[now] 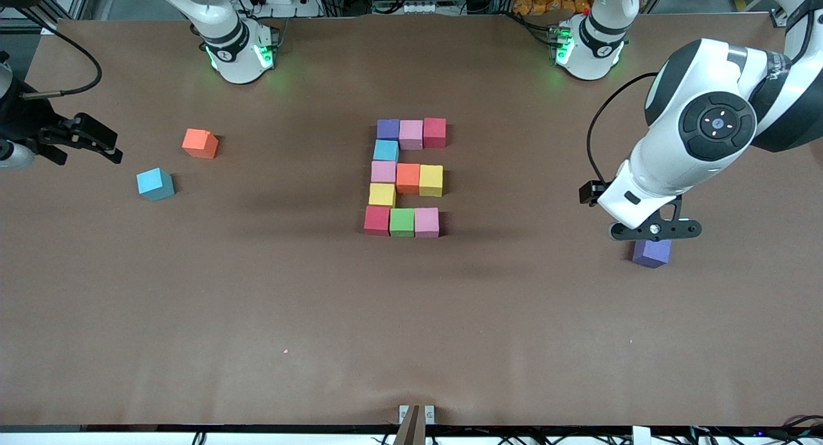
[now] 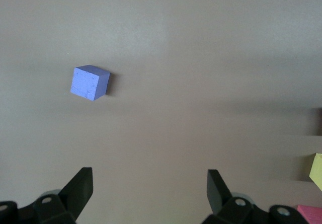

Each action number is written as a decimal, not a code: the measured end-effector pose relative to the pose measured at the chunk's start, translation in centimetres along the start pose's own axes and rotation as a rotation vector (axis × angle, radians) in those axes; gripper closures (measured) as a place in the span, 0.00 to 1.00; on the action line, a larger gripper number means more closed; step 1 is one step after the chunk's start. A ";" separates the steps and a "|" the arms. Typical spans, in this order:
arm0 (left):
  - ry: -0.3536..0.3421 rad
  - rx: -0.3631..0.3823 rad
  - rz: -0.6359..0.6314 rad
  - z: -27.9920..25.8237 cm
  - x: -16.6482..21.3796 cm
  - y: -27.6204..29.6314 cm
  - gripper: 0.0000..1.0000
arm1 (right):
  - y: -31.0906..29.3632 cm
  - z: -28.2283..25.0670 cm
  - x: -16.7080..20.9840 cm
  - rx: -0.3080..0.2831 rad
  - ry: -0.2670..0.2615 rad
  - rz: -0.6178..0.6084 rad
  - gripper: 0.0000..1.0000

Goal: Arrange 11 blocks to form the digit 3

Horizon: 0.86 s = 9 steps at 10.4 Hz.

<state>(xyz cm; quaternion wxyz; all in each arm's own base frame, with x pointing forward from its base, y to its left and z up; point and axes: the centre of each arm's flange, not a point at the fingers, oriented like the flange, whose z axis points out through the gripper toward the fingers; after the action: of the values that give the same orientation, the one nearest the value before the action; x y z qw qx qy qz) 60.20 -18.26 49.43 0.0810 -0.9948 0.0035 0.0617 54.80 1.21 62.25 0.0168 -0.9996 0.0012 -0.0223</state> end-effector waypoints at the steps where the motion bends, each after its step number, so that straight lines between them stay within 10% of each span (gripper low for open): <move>1: 0.005 0.002 -0.010 -0.2 -0.1 -0.6 0.00 | -0.1 0.0 0.0 0.000 0.000 -0.001 0.00; 9: 0.069 -0.066 -0.123 -3.4 -0.1 -6.1 0.00 | -0.4 0.0 0.0 0.000 0.001 -0.006 0.00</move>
<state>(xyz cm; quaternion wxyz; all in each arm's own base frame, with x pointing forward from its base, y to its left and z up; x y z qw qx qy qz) 60.62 -12.75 53.75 0.0517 -0.9968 -0.0571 0.0225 54.80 1.62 62.26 0.0168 -0.9996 -0.0017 -0.0227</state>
